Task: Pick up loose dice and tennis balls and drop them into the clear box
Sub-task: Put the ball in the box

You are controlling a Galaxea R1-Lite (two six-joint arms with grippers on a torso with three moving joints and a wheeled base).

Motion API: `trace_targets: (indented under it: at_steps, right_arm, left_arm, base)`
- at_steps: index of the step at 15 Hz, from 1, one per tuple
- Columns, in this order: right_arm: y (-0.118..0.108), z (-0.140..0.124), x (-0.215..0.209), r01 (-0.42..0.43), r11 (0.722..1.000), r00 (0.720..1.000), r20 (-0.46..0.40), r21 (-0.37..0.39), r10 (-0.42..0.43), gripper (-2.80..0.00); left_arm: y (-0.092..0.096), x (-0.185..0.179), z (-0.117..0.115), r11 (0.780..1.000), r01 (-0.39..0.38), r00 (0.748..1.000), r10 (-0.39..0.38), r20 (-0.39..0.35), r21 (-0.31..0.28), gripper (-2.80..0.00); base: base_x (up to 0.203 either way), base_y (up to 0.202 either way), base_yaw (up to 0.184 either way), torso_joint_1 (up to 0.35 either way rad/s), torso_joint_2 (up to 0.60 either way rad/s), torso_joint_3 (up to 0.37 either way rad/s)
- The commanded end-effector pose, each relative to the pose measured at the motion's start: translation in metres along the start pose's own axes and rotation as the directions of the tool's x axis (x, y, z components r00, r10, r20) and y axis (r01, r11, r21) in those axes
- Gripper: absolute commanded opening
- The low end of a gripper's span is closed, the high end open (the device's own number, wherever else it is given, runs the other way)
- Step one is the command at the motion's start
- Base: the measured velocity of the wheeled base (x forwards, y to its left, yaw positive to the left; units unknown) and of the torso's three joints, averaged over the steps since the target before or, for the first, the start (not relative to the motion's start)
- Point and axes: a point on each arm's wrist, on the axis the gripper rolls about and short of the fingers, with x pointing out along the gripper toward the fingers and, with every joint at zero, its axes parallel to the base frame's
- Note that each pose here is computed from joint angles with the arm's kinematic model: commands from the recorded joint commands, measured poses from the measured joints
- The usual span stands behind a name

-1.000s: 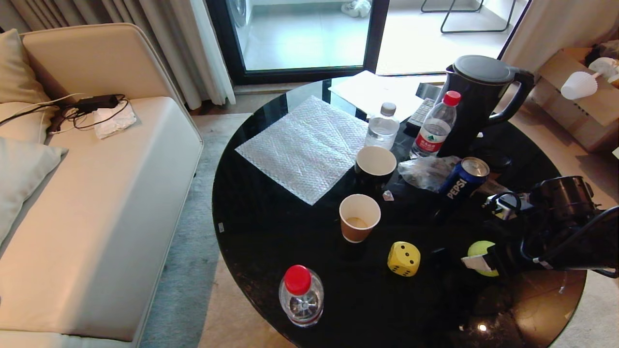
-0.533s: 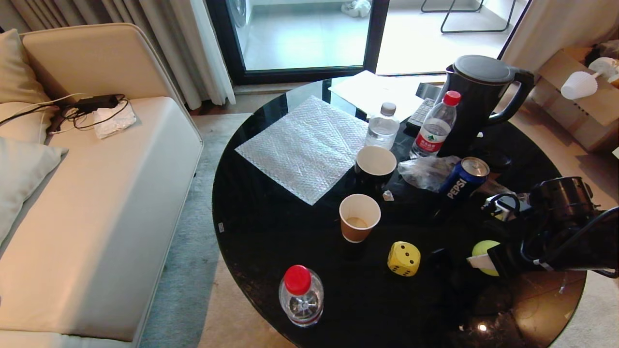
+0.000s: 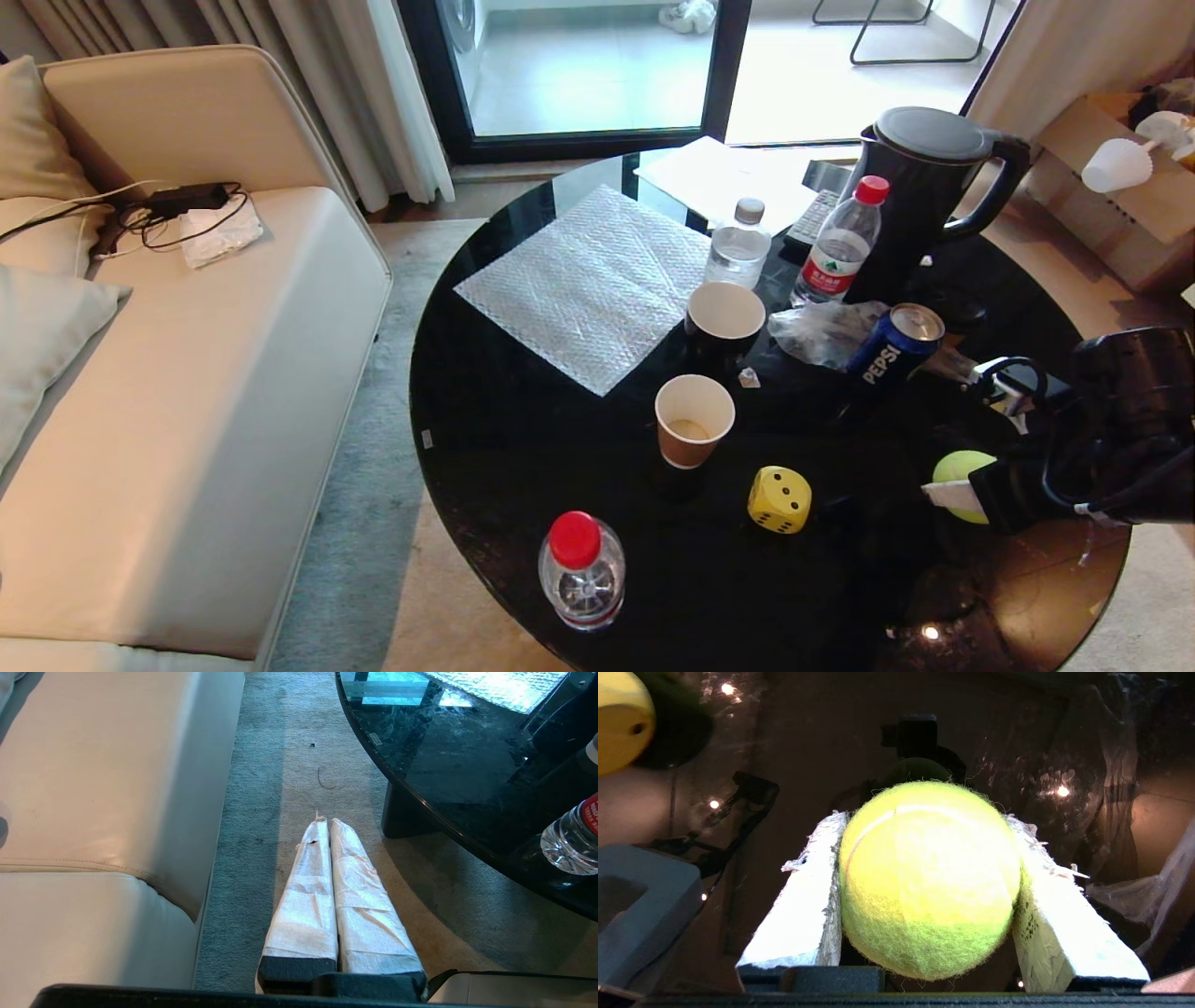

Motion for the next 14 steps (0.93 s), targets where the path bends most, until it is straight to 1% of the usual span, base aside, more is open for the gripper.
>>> trace_targets:
  at_steps: [1, 2, 3, 4, 5, 6, 9, 12, 14]
  right_arm:
    - [0.003, -0.001, -0.016, 0.018, 1.000, 0.999, 0.037, -0.005, -0.018, -2.80]
    - [0.004, -0.004, -0.030, 0.038, 0.999, 0.997, 0.065, -0.002, -0.038, -2.80]
    - [0.007, -0.009, -0.045, 0.067, 0.998, 0.994, 0.090, 0.017, -0.068, -2.80]
    - [0.010, -0.017, -0.056, 0.087, 0.995, 0.991, 0.102, 0.048, -0.092, -2.80]
    - [0.011, -0.023, -0.060, 0.100, 0.992, 0.990, 0.094, 0.078, -0.107, -2.80]
    - [0.012, -0.025, -0.061, 0.103, 0.991, 0.990, 0.090, 0.086, -0.110, -2.80]
    - [0.023, -0.044, -0.086, 0.117, 0.988, 0.981, 0.142, 0.102, -0.130, -2.80]
    - [0.031, -0.062, -0.098, 0.113, 0.983, 0.979, 0.153, 0.142, -0.135, -2.80]
    - [0.039, -0.075, -0.118, 0.113, 0.978, 0.970, 0.192, 0.177, -0.147, -2.80]
  left_arm:
    - [0.000, 0.000, 0.000, 1.000, 0.000, 1.000, 0.000, -0.002, -0.001, -2.80]
    - [0.000, 0.000, 0.000, 1.000, 0.000, 1.000, 0.000, -0.002, -0.001, -2.80]
    - [0.000, 0.000, 0.000, 1.000, 0.000, 1.000, 0.000, 0.000, -0.001, -2.80]
    - [0.000, 0.000, 0.000, 1.000, 0.000, 1.000, 0.000, -0.002, -0.001, -2.80]
    - [0.000, 0.000, 0.000, 1.000, 0.000, 1.000, 0.000, -0.002, -0.001, -2.80]
    - [0.000, 0.000, 0.000, 1.000, 0.000, 1.000, 0.000, -0.001, -0.001, -2.80]
    - [0.000, 0.000, 0.000, 1.000, 0.000, 1.000, 0.000, 0.000, -0.001, -2.80]
    - [0.000, 0.000, 0.000, 1.000, 0.000, 1.000, 0.000, 0.000, -0.001, -2.80]
    - [0.000, 0.000, 0.000, 1.000, 0.000, 1.000, 0.000, -0.002, -0.001, -2.80]
  base:
    - [0.000, 0.000, 0.000, 0.000, 0.00, 0.000]
    - [0.000, 0.000, 0.000, 0.000, 0.00, 0.000]
    - [0.000, 0.000, 0.000, 0.000, 0.00, 0.000]
    - [0.000, 0.000, 0.000, 0.000, 0.00, 0.000]
    - [0.000, 0.000, 0.000, 0.000, 0.00, 0.000]
    - [0.000, 0.000, 0.000, 0.000, 0.00, 0.000]
    - [0.000, 0.000, 0.000, 0.000, 0.00, 0.000]
    - [0.000, 0.000, 0.000, 0.000, 0.00, 0.000]
    - [0.000, 0.000, 0.000, 0.000, 0.00, 0.000]
